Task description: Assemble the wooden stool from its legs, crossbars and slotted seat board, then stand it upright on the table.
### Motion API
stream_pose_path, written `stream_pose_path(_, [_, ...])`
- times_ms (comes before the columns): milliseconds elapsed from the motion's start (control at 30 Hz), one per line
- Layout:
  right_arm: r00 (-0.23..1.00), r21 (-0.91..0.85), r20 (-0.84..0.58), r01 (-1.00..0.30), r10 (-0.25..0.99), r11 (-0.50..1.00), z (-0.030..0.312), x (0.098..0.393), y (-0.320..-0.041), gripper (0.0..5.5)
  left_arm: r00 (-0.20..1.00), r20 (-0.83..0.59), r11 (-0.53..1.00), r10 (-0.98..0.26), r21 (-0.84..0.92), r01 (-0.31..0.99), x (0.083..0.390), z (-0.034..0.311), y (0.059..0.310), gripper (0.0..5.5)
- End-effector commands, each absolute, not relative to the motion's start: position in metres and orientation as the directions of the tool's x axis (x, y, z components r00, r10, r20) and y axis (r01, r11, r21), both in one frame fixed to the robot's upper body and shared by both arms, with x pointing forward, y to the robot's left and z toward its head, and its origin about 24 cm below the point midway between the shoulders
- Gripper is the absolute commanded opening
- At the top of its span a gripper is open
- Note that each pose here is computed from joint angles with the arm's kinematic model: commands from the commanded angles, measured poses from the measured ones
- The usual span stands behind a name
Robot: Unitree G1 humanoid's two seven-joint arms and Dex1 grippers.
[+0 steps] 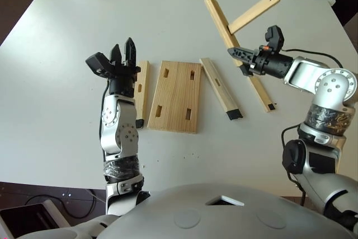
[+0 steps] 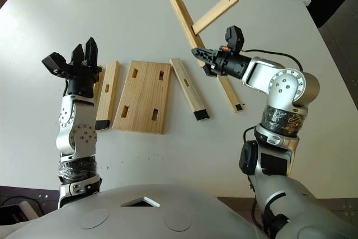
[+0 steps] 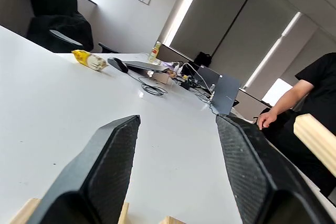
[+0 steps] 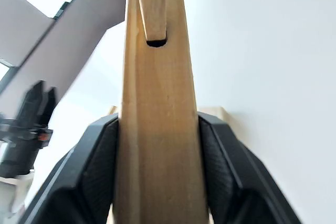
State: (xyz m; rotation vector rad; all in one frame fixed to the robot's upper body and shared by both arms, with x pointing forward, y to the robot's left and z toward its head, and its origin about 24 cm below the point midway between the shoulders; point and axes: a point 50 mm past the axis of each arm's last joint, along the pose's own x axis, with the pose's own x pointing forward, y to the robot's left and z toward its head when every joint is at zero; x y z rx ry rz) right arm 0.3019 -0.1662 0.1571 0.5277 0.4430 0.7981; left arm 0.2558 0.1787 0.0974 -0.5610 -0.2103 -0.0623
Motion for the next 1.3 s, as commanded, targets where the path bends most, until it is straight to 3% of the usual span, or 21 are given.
stream_pose_path(33, [0.534,0.571,-0.001,-0.694,0.845,0.439,0.181,0.311,-0.169,2.06,0.930,0.296,0.775,-0.217,-0.527,0.349,0.256,0.114,0.164,2.68])
stream_pose_path(233, [0.360,0.508,0.145,-0.826,0.922,0.243,0.197,0.311,-0.169,2.06,0.763,0.425,0.570,-0.486,-0.508,0.646,0.243,0.139,0.144,2.68])
stream_pose_path(333, [0.273,0.476,0.165,-0.863,0.948,0.166,0.206,0.310,-0.168,2.06,0.679,0.438,0.495,-0.590,-0.469,0.732,0.239,0.148,0.142,2.68])
stream_pose_path(433, [0.203,0.439,0.152,-0.891,0.967,0.118,0.211,0.310,-0.167,2.06,0.616,0.427,0.441,-0.661,-0.443,0.780,0.239,0.152,0.144,3.10])
stream_pose_path(567, [0.116,0.391,0.127,-0.919,0.985,0.058,0.217,0.308,-0.164,2.06,0.581,0.415,0.418,-0.700,-0.422,0.805,0.242,0.160,0.150,3.60])
stream_pose_path(933, [-0.086,0.333,0.001,-0.939,0.996,-0.081,0.215,0.303,-0.158,2.06,0.416,0.376,0.318,-0.828,-0.295,0.901,0.239,0.175,0.152,3.61])
stream_pose_path(1300, [-0.163,0.323,-0.047,-0.936,0.986,-0.139,0.211,0.302,-0.156,2.06,0.386,0.383,0.290,-0.839,-0.284,0.914,0.235,0.174,0.148,3.61])
